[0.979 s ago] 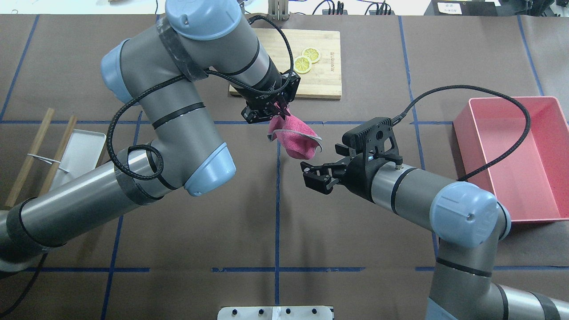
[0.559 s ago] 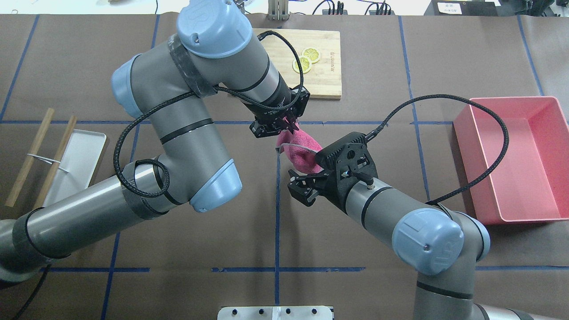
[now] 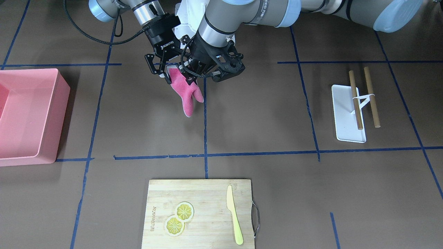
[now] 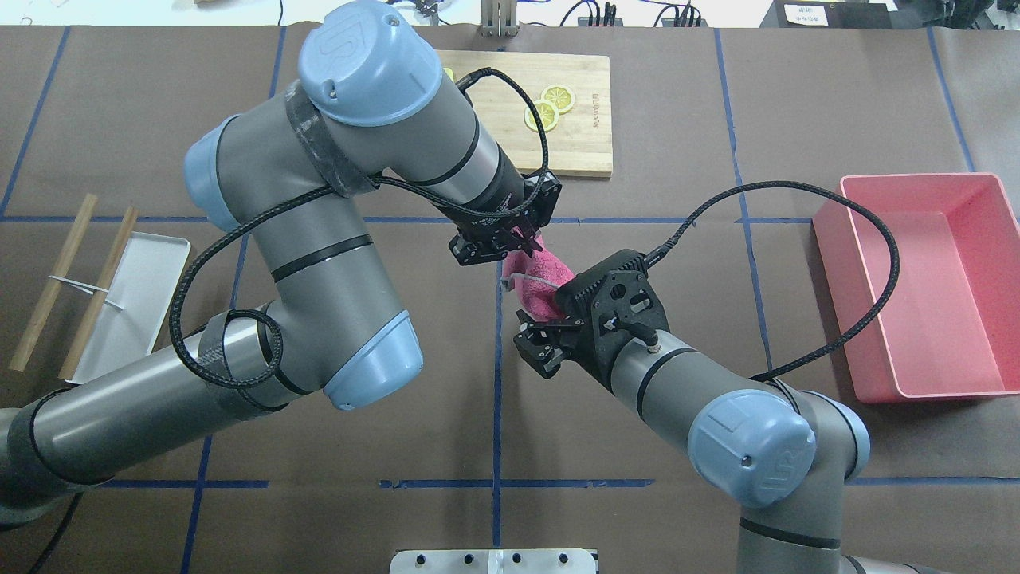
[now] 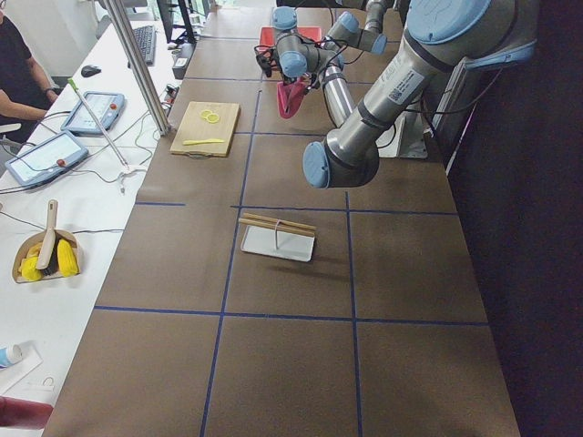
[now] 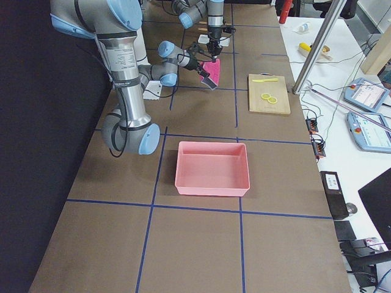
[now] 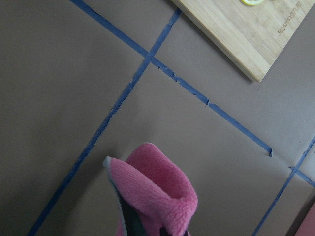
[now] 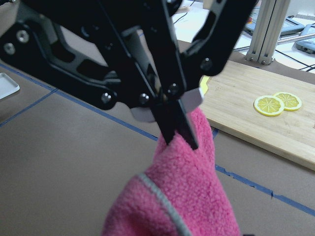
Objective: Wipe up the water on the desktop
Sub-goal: 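Grasp the hanging pink cloth with the right gripper below the left gripper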
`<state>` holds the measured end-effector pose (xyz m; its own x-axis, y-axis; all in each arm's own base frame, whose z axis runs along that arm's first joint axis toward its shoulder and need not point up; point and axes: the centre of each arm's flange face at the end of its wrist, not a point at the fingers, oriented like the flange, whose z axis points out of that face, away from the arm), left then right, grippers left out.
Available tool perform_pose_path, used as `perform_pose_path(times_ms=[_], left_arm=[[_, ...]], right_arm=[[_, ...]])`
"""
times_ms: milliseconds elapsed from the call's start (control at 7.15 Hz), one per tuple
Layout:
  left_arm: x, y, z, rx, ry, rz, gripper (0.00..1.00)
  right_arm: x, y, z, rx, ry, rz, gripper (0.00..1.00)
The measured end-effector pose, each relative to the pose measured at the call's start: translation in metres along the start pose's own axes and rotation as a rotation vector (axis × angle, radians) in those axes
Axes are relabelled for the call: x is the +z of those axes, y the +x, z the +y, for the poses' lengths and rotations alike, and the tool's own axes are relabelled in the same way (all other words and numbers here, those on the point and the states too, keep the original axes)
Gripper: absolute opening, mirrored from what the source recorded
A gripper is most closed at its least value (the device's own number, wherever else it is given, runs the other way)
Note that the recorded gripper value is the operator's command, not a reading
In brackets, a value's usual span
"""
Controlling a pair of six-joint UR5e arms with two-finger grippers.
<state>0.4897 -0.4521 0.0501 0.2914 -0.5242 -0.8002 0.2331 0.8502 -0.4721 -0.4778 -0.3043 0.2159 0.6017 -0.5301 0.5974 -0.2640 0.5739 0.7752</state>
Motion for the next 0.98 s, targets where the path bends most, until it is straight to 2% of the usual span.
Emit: perform_pose_path(times_ms=[140, 280, 420, 559, 839, 979], left_arm=[[-0.001, -0.0003, 0.001, 0.002, -0.001, 0.002, 0.03], [-0.0009, -0.0005, 0.0017, 0.004, -0.003, 0.003, 0.06], [0.0, -0.0009, 0.0032, 0.008, -0.005, 0.002, 0.13], [0.0012, -0.0012, 0.005, 0.013, -0.008, 0.001, 0.26], [0.0009, -0.0018, 0.0059, 0.02, -0.009, 0.001, 0.46], [-0.0003, -0.0021, 0.0067, 0.023, -0.01, 0.004, 0.59]], right_arm=[[0.0, -0.0029, 0.0026, -0.002, 0.005, 0.006, 0.61], [-0.0001, -0.0062, 0.0057, -0.006, 0.014, 0.017, 0.4], [0.0002, -0.008, 0.0081, -0.012, 0.015, 0.028, 0.22], [0.0008, -0.0081, 0.0095, -0.018, 0.012, 0.038, 0.09], [0.0007, -0.0066, 0.0108, -0.024, 0.008, 0.047, 0.01], [0.0013, -0.0059, 0.0114, -0.031, 0.003, 0.055, 0.0]])
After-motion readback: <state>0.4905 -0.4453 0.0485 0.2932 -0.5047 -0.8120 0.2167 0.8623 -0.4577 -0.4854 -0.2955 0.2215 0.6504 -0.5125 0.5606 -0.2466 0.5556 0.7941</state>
